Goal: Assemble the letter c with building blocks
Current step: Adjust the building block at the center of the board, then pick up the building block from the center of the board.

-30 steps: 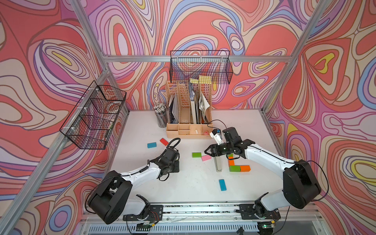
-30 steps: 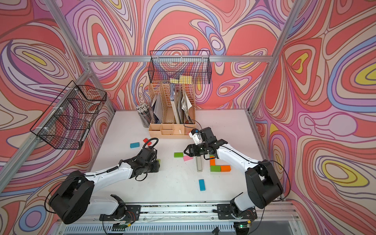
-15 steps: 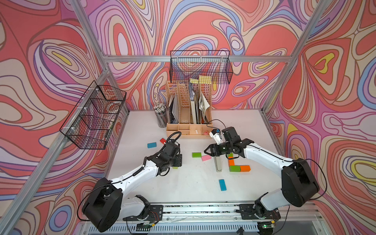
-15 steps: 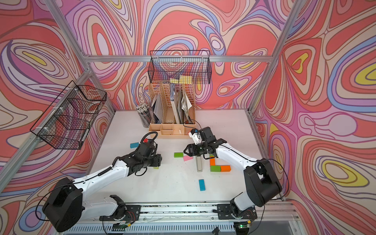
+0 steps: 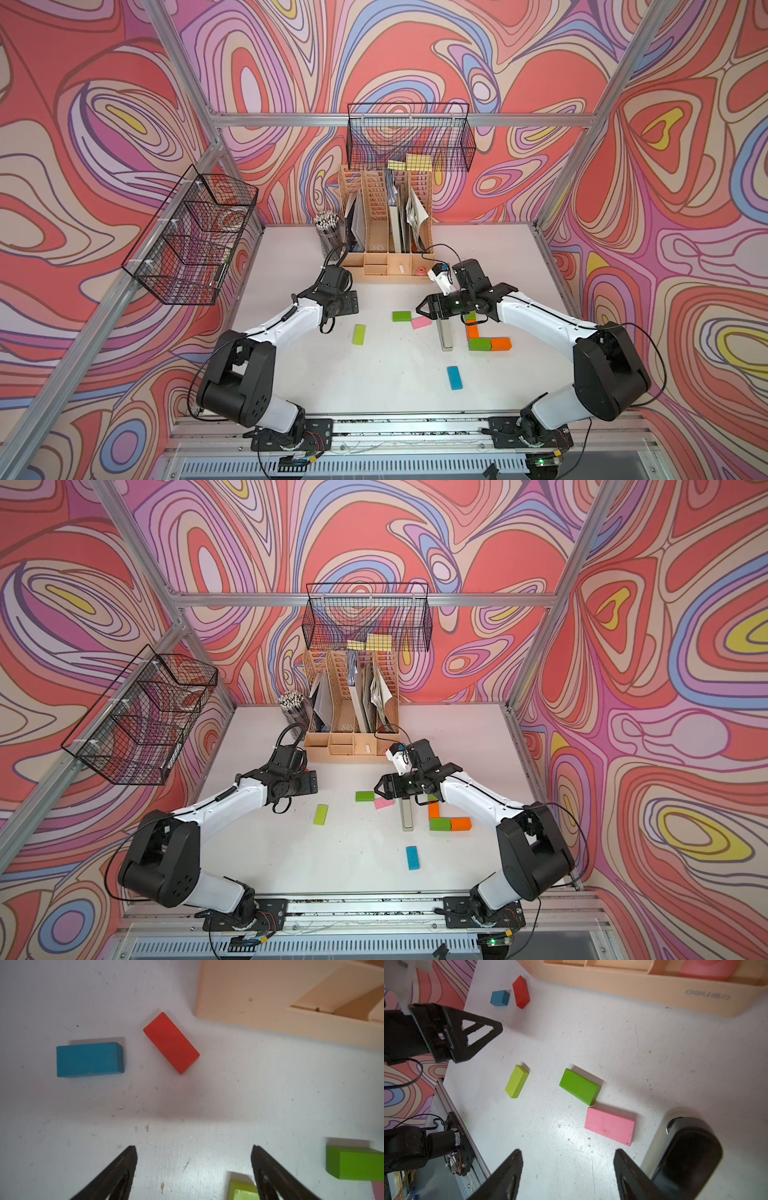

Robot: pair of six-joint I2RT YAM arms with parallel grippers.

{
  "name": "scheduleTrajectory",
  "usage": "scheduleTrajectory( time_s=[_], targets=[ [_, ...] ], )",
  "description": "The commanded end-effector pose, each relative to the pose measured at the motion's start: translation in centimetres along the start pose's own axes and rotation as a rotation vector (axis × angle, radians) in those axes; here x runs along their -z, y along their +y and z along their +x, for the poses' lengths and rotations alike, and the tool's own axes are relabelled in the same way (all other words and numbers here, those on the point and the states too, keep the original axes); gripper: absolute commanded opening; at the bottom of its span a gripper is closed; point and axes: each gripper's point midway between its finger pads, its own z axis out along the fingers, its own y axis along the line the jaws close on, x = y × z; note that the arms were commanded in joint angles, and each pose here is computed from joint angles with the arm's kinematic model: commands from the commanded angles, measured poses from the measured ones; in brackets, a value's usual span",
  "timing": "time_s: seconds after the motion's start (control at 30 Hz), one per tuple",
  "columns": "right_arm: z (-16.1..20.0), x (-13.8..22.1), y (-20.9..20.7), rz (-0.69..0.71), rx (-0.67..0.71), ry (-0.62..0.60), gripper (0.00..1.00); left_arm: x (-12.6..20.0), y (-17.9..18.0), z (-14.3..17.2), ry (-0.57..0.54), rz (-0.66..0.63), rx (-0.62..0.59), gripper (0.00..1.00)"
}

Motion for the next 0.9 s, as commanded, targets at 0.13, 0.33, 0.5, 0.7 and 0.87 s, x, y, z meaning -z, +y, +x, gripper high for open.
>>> scheduleTrajectory(
  time_s=[0.13,0.33,0.5,0.7,0.87],
  targets=[
    [-0.3,-0.4,0.3,-0.009,0.004,0.01,0.69,-2.8,0.6,-3.3,-0.045,-0.002,0.083,0.82],
    [-0.4,-0.3,0.4,-0.012,0.007,0.005,0.68,-4.7,0.5,-4.3,-0.053,0.006,0.142,0.76],
    [-0.3,-0.2,0.4,-0.013,0.006,0.005,0.67,-5.9,1.0,-4.8,-0.044,-0.043,0.165,0.73],
    [-0.4,-0.1,0.5,-0.013,0.014,0.0,0.66,-7.2,1.4,-4.9,-0.031,-0.08,0.182,0.7],
    [-0.5,0.0,0.6,-0.014,0.018,-0.003,0.66,-7.7,1.9,-4.7,-0.002,-0.124,0.187,0.68]
  ],
)
